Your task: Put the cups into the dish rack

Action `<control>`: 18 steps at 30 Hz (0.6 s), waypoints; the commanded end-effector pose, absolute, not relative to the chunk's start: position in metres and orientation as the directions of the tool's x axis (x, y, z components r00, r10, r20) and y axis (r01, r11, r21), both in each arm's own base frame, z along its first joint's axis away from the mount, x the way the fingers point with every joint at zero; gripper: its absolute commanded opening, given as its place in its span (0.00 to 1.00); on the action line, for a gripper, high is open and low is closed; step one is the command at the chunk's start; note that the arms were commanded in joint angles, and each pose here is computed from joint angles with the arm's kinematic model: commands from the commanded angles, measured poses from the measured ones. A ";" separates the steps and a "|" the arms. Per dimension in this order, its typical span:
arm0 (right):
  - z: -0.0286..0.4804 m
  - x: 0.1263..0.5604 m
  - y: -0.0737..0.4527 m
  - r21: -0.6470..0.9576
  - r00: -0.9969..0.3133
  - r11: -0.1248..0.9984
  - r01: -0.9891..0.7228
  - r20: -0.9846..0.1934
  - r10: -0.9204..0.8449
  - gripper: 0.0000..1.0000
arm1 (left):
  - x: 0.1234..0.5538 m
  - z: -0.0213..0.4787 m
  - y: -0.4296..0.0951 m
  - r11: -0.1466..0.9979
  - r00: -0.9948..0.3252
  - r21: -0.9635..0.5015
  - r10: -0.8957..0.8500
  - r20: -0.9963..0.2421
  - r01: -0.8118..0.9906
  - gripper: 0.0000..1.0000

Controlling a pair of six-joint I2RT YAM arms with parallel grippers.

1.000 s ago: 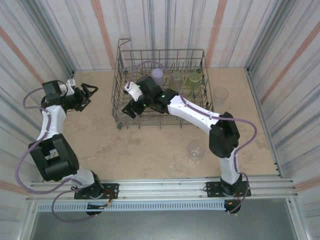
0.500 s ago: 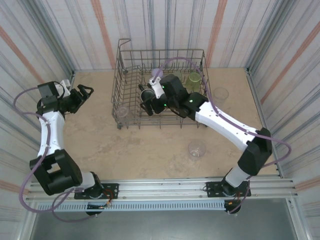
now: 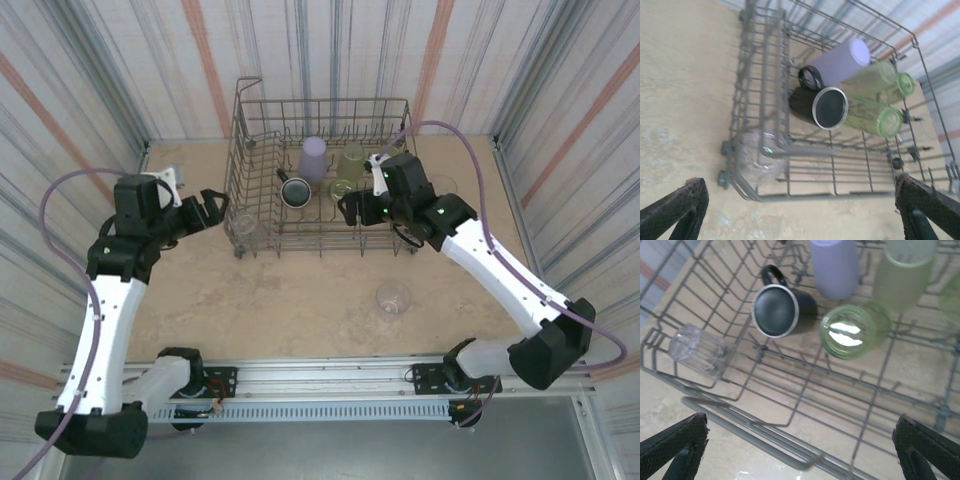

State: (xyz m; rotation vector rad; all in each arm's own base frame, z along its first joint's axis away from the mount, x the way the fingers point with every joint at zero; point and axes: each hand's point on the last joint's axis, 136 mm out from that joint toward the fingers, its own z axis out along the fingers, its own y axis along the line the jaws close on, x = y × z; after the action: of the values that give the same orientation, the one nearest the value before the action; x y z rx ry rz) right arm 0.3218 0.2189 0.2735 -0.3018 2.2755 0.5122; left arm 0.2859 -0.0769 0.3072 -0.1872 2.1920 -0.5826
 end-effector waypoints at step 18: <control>0.259 0.288 0.112 0.371 -0.725 0.926 -0.071 -0.656 0.208 0.99 | 0.224 0.284 -0.271 0.903 -0.714 -0.281 0.040 -0.699 0.326 0.99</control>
State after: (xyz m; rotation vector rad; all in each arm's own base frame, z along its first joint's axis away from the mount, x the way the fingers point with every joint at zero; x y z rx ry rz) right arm 0.3009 0.1170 0.2659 0.0575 2.2985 0.4614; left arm 0.2215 -0.2614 0.2674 0.3006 2.3904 -0.5531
